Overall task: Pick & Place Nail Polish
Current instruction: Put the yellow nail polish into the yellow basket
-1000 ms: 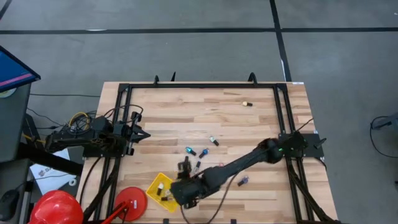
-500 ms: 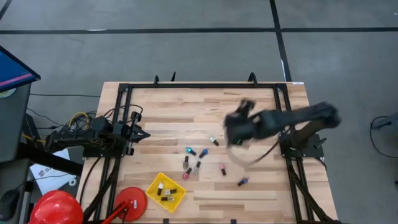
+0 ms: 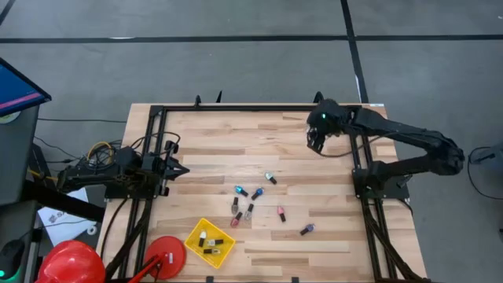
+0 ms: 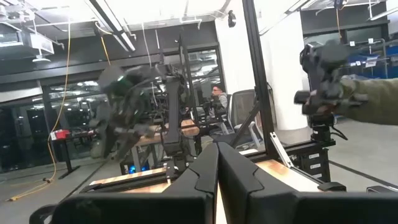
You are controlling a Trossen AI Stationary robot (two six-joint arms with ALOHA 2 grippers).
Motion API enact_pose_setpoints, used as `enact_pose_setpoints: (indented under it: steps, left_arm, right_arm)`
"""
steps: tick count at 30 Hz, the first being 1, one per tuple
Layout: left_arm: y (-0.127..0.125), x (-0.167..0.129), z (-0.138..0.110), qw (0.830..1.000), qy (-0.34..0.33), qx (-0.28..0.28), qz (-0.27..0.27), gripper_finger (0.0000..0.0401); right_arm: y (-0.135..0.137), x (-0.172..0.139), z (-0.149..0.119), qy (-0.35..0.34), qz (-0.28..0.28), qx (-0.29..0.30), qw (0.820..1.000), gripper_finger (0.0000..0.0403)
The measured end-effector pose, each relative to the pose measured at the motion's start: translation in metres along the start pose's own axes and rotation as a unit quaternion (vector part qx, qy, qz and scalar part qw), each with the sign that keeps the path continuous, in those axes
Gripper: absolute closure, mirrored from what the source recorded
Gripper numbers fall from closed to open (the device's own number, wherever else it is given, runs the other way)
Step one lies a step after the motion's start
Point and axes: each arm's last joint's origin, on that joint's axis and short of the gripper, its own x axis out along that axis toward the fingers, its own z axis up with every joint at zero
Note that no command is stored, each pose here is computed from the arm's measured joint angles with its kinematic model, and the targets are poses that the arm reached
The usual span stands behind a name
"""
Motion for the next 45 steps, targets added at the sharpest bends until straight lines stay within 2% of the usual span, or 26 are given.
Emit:
enact_pose_setpoints:
  steps: [5, 16, 25, 32, 35, 41, 45]
  left_arm:
    - [0.000, 0.000, 0.000, 1.000, 0.000, 0.000, 0.000, 0.0400]
    - [0.000, 0.000, 0.000, 1.000, -0.001, 0.000, 0.000, 0.0400]
    - [0.000, 0.000, 0.001, 1.000, -0.003, 0.001, 0.000, 0.0400]
    - [0.000, 0.000, 0.001, 1.000, -0.003, 0.001, 0.000, 0.0400]
    - [0.000, 0.000, 0.001, 1.000, -0.004, 0.001, 0.001, 0.0400]
    - [0.000, 0.000, 0.001, 1.000, -0.006, 0.002, 0.001, 0.0400]
    - [0.000, 0.000, 0.001, 1.000, -0.007, 0.002, 0.001, 0.0400]
  right_arm:
    - [-0.022, 0.035, -0.007, 0.051, 0.016, -0.014, 0.998, 0.0213]
    - [-0.049, 0.119, -0.027, 0.179, 0.039, -0.058, 0.981, 0.0213]
    - [-0.068, 0.152, -0.046, 0.222, 0.055, -0.070, 0.971, 0.0213]
    - [-0.072, 0.165, -0.052, 0.241, 0.075, -0.072, 0.965, 0.0217]
    - [-0.072, 0.165, -0.052, 0.241, 0.078, -0.071, 0.965, 0.0246]
    - [-0.072, 0.161, -0.048, 0.238, 0.085, -0.053, 0.966, 0.0354]
    - [-0.072, 0.161, -0.047, 0.242, 0.081, -0.033, 0.966, 0.0363]
